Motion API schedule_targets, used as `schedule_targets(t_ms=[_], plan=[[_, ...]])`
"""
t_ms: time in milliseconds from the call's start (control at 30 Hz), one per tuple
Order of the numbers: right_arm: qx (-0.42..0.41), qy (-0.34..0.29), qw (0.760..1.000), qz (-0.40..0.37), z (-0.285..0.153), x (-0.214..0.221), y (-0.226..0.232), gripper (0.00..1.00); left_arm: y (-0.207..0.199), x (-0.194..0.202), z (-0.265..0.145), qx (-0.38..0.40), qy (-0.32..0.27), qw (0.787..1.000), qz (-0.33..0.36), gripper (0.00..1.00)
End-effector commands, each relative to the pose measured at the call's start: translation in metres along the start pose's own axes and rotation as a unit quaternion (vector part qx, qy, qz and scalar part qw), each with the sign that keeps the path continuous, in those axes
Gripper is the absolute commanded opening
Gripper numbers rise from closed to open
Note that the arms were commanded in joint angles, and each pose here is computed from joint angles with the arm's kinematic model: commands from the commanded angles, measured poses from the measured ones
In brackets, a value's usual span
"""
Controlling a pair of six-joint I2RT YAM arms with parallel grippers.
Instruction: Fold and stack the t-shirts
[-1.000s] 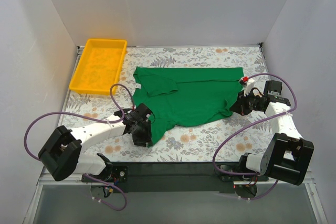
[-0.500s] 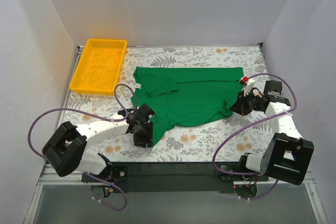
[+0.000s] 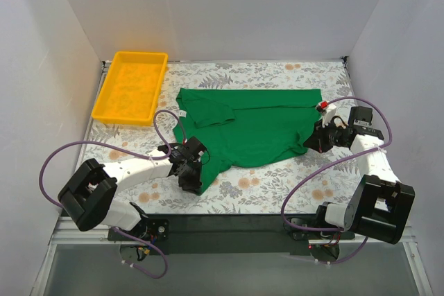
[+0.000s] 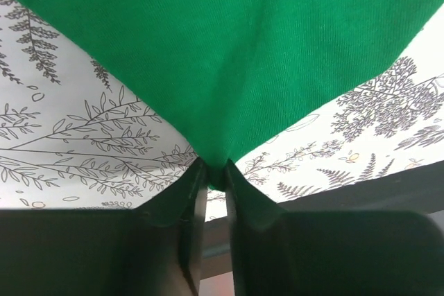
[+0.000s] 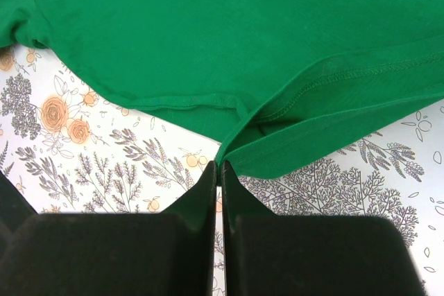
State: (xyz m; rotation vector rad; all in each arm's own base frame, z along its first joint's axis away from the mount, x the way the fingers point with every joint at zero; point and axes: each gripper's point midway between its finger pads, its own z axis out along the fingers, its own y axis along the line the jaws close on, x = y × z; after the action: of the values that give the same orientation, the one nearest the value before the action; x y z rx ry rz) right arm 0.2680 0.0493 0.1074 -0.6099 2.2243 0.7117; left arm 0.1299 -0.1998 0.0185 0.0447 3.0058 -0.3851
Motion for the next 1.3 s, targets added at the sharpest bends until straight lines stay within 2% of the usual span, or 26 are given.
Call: schedule_targets(t_ms=[0,167,400,567,800,1000,1267], plan=[[-0.009,-0.012,1.000,-0.005,0.000,-0.004,0.001,0.01,-0.014,-0.005,-0.007,0.028,-0.010,1.000,0.012,0.13],[-0.009,-0.012,1.000,-0.005,0.000,-0.004,0.001,0.01,-0.023,-0.004,-0.019,0.053,-0.015,0.999,0.003,0.00],[-0.008,-0.014,1.000,-0.008,-0.001,-0.006,0.002,0.01,-0.049,-0.011,-0.045,0.125,-0.040,0.991,-0.027,0.00],[-0.001,-0.041,0.999,-0.024,-0.015,-0.022,0.004,0.01,-0.062,-0.031,-0.074,0.171,-0.085,0.980,-0.055,0.00],[0.065,-0.064,0.994,-0.065,-0.052,-0.052,-0.010,0.01,-0.061,-0.066,-0.131,0.260,-0.156,0.945,-0.120,0.00],[0.084,-0.071,0.991,-0.081,-0.068,-0.069,-0.012,0.01,-0.056,-0.091,-0.166,0.311,-0.203,0.915,-0.157,0.00],[0.117,-0.051,0.990,-0.067,-0.072,-0.054,-0.028,0.01,-0.057,-0.092,-0.161,0.341,-0.179,0.906,-0.176,0.00]])
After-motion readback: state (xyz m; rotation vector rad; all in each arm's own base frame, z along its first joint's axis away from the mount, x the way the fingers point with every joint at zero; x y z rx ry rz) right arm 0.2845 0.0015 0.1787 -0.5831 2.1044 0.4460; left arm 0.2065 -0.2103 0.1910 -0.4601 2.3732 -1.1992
